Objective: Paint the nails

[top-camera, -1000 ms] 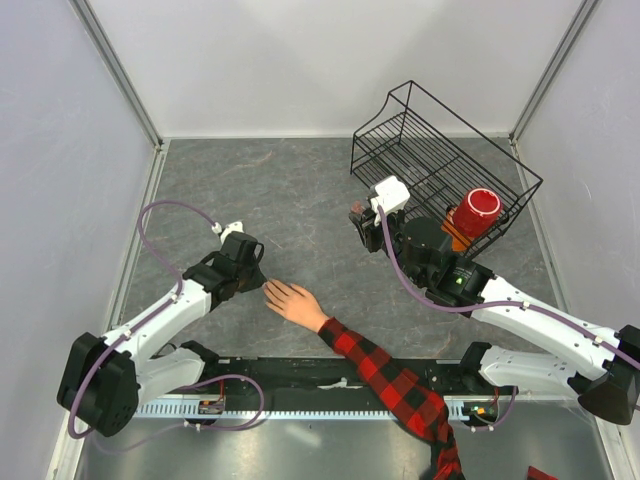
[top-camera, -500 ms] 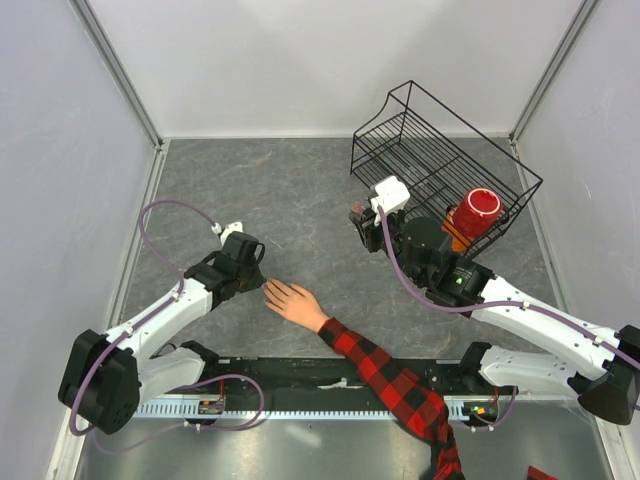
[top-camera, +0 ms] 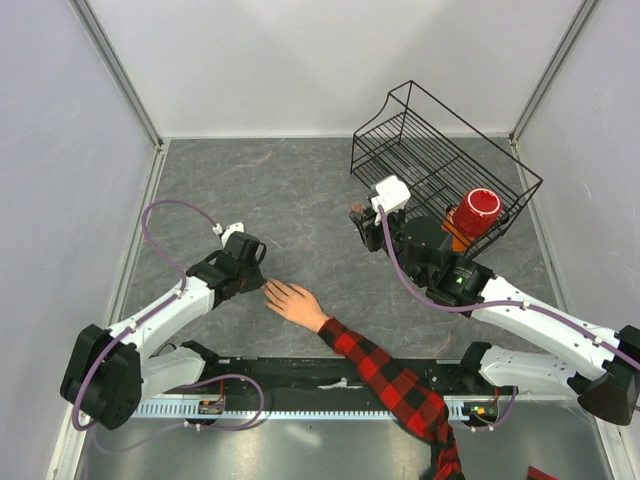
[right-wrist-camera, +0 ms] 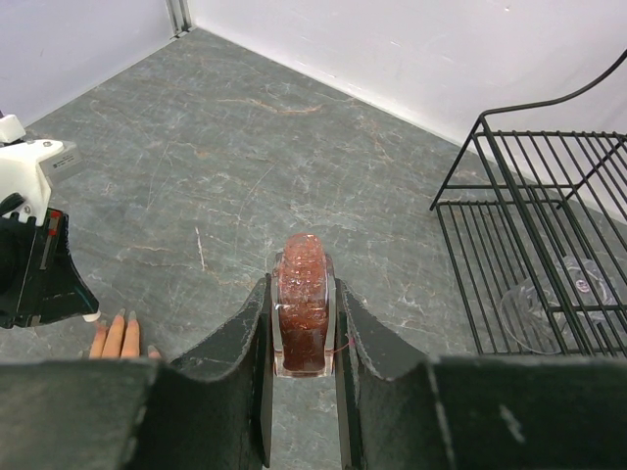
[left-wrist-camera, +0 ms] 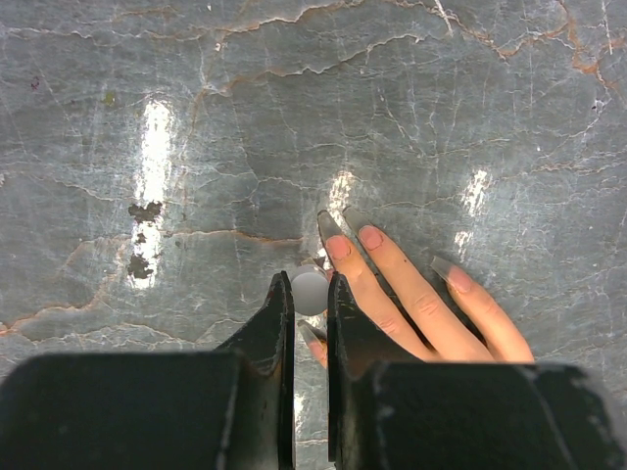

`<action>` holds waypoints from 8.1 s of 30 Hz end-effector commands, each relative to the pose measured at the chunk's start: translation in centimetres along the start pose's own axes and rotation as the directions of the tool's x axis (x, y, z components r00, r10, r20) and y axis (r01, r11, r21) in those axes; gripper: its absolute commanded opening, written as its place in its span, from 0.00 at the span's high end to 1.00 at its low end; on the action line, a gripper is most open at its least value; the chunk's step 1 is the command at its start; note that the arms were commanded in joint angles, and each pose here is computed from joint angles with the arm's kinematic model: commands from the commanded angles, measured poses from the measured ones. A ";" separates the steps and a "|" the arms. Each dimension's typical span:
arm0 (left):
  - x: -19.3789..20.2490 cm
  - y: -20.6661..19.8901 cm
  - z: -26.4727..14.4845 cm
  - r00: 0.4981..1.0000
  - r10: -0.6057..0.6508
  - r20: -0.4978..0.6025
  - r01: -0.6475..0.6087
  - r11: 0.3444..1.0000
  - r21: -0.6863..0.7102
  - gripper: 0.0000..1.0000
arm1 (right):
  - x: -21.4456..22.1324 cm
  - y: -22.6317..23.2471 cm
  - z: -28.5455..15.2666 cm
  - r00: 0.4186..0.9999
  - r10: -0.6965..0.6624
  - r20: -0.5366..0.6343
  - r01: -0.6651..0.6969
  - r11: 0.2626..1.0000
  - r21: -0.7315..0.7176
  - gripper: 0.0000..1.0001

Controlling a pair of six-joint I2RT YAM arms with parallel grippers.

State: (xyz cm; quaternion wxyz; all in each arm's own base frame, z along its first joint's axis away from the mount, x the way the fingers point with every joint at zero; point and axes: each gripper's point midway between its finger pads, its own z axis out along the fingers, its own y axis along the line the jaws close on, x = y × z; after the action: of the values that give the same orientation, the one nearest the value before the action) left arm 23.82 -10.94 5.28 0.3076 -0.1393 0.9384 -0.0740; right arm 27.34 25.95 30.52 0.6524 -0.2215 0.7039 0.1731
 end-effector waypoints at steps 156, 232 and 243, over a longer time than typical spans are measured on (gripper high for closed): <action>-2.5 0.0 0.7 0.995 -0.012 0.094 0.013 1.000 -0.015 0.98 | -1.3 0.8 1.4 0.997 0.073 0.020 -0.072 0.996 -0.049 1.00; -3.1 -0.8 0.4 0.996 0.017 0.086 -0.017 1.000 0.004 0.98 | -0.8 0.9 1.4 0.997 0.076 0.009 -0.076 0.996 -0.055 1.00; -4.7 -1.0 -0.9 0.991 0.027 0.129 -0.028 1.000 0.006 0.98 | -1.2 0.9 1.2 0.997 0.080 0.016 -0.079 0.995 -0.058 1.00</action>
State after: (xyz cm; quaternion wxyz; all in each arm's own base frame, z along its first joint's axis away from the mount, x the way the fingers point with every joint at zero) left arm 25.69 -10.66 6.17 0.3303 -0.1392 0.9313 -0.0653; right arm 27.82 27.08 28.47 0.6225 -0.2248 0.7231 0.1975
